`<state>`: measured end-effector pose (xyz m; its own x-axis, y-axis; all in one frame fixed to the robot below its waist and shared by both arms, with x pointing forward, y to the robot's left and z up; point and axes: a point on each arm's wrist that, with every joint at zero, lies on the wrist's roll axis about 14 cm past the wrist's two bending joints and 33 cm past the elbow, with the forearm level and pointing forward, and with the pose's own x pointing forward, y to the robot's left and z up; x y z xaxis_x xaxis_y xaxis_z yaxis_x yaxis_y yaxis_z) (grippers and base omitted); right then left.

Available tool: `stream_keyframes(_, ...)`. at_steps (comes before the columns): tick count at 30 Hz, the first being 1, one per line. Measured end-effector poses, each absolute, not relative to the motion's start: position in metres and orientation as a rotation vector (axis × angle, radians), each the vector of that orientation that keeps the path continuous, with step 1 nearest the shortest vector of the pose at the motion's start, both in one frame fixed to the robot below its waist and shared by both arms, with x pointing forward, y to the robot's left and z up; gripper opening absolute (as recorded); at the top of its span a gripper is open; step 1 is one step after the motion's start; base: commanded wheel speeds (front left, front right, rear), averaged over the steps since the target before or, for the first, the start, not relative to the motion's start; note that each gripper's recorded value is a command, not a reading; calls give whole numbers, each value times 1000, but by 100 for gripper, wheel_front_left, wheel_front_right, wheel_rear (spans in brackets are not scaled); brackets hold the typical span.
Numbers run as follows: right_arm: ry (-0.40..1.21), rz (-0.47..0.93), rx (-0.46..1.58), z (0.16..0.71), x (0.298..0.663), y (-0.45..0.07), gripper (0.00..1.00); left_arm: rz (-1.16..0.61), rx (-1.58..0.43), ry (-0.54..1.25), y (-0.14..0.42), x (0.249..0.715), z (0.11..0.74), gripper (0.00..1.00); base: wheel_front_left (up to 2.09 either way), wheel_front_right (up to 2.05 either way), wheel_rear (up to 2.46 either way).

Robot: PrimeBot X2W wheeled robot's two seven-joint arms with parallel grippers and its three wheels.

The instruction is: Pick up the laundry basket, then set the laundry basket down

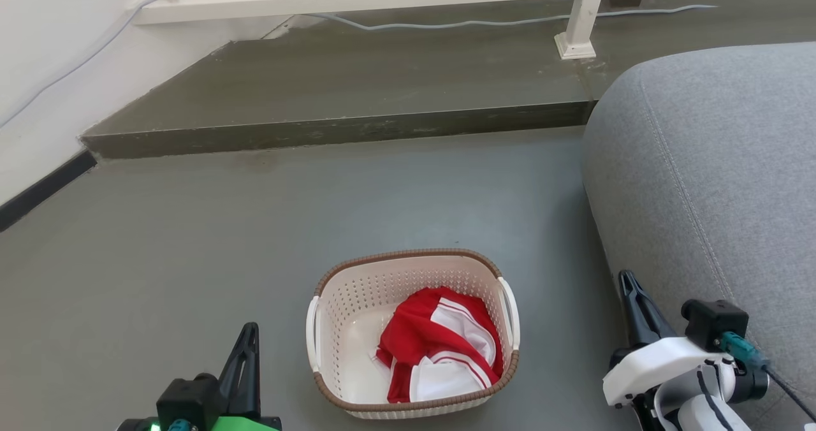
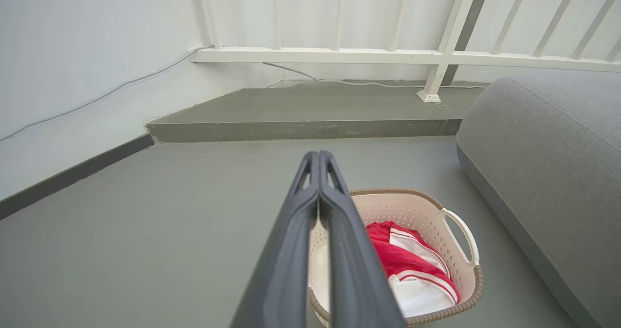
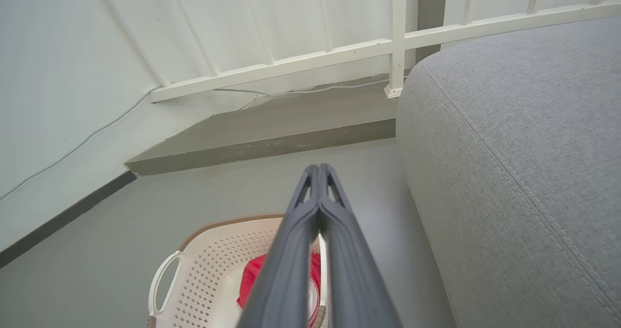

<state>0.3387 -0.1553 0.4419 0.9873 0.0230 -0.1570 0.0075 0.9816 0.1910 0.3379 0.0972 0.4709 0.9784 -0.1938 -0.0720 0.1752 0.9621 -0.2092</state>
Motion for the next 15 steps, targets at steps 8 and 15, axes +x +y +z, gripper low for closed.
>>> stream_keyframes(8, 172, -21, 333, 443, 341, -159, 0, -142, -336, 112, 106, 338, 471, 0, 0, 0, 0)
stream_keyframes(15, 191, -55, 428, 442, 343, -166, 0, -94, -442, 140, 117, 340, 468, 0, 0, 0, 0)
